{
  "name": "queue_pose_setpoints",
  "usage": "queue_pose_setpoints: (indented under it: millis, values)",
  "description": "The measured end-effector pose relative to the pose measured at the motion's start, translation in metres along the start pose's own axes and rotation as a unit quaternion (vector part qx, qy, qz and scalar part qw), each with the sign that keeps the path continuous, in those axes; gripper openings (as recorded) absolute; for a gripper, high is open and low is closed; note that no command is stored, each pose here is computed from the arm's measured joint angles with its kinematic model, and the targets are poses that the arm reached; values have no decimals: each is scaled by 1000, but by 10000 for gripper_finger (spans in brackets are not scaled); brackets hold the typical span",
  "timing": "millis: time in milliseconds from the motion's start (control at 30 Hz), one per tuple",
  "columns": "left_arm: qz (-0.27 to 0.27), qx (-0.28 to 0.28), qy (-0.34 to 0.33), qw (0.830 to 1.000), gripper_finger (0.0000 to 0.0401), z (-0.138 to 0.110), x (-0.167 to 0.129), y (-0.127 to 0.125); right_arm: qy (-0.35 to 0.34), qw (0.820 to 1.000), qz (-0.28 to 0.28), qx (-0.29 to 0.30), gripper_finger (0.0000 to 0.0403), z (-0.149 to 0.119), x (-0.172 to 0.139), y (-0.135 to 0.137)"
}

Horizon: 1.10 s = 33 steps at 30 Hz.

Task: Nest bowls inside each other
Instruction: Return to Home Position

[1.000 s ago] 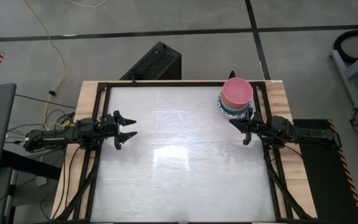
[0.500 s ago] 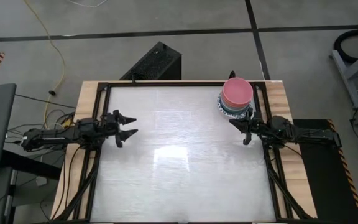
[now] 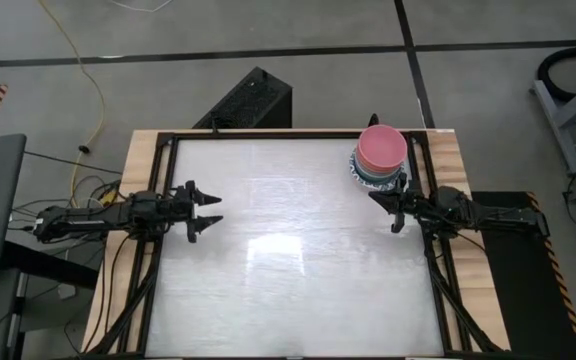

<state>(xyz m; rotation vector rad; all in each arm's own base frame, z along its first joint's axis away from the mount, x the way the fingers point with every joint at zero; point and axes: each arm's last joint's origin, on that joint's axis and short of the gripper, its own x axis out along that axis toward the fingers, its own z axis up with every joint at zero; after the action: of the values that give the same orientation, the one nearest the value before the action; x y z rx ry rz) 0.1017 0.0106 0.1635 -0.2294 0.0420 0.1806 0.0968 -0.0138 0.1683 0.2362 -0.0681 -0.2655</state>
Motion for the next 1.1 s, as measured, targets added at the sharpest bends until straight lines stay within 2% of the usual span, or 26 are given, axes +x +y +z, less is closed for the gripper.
queue_pose_setpoints:
  millis: [167,333,467,1100]
  values:
    - [-1,0,-1,1000,284,0,0,-1,0,1000,0,0,24,0,0,0]
    - [-27,-5,-45,999,284,7,-6,-3,0,1000,0,0,24,0,0,0]
    - [-21,-7,-62,998,284,9,-6,-3,0,1000,0,0,24,0,0,0]
    - [-16,-4,-43,999,284,5,-5,-3,0,1000,1,0,24,0,0,0]
